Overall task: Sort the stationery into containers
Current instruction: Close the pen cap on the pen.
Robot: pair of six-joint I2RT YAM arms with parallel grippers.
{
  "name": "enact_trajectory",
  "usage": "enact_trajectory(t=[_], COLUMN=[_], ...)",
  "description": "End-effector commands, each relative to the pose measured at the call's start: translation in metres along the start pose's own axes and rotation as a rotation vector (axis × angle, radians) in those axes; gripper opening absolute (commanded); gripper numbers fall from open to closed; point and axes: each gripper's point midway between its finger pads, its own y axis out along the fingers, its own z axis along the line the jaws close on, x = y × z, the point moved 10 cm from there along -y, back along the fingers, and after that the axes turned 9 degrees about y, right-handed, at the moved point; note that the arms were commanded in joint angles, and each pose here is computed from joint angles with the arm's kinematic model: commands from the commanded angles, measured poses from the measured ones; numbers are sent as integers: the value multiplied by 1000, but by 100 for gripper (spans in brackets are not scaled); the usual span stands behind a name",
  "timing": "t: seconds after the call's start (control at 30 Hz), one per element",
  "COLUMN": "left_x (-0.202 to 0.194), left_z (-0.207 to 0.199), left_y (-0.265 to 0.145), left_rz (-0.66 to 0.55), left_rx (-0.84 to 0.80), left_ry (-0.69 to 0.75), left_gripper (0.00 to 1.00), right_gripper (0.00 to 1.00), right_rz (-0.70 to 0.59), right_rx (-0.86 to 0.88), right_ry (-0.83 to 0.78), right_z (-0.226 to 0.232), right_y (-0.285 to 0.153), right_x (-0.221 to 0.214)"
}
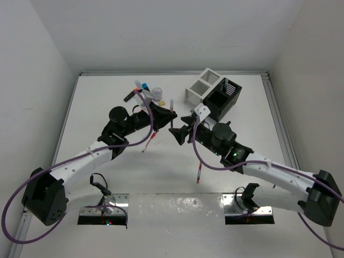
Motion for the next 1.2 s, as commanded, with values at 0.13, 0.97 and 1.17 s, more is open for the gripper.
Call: enact_trajectory(t=[0.13, 0.97, 1.17], left_x=[-11, -6, 7], left_z=[4, -7, -11], left_y=[-9, -9, -5], left_rz=[91, 62, 11], left_rx=[-7, -74, -78], left_ry=[174, 238, 187], left_gripper=[0, 0, 0], right_gripper=[57, 23, 21], right_rz=[-35, -161, -120], right_rx=[-53, -11, 10], right_ry=[-115, 46, 72], right_z=[-1, 4, 1], right_y=[-36, 26, 23], right_x=[63, 73, 58])
